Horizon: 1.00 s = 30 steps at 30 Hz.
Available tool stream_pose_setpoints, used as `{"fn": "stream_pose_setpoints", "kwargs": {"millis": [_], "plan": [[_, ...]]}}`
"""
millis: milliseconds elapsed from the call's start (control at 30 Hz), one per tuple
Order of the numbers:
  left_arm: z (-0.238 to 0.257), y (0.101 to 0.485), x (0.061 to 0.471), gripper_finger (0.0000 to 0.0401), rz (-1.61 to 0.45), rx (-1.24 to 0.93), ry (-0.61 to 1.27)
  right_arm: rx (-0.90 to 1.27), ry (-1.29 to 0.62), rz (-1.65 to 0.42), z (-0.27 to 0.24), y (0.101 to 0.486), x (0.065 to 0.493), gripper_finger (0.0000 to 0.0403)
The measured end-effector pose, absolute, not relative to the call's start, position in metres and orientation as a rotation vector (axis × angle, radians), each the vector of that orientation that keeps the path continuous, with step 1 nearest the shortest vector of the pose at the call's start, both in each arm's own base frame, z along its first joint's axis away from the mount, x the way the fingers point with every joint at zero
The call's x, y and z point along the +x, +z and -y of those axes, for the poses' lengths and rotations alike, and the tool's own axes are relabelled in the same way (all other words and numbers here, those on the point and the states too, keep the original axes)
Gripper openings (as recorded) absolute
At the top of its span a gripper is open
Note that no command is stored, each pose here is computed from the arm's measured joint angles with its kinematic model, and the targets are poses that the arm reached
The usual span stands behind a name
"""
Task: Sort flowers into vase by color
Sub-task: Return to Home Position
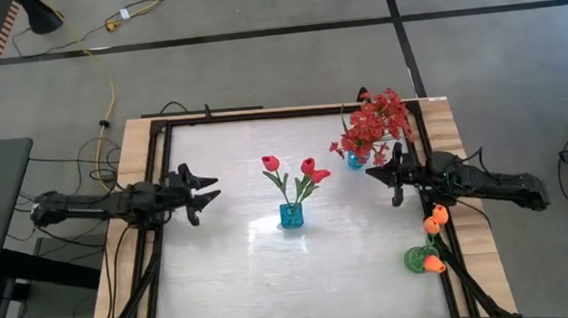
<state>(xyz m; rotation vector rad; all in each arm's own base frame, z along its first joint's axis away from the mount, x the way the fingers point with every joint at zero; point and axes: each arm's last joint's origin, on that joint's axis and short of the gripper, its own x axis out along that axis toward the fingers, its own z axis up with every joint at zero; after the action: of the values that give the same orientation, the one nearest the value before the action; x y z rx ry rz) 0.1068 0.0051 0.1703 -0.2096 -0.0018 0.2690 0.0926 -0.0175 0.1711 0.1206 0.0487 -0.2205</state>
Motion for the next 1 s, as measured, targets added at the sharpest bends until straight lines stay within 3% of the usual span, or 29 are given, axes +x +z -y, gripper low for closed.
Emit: {"fn": "stream_pose_setpoints", "kwargs": {"millis": [200, 1000], "plan": [[-0.008, 0.176, 0.096, 0.0178, -0.03, -0.238, 0.343, -0.017, -0.216, -0.073, 0.018, 0.17, 0.093, 0.0016], [-0.008, 0.171, 0.092, 0.0178, -0.077, -0.327, 0.365, -0.047, -0.17, -0.081, 0.016, 0.17, 0.093, 0.0049]]}}
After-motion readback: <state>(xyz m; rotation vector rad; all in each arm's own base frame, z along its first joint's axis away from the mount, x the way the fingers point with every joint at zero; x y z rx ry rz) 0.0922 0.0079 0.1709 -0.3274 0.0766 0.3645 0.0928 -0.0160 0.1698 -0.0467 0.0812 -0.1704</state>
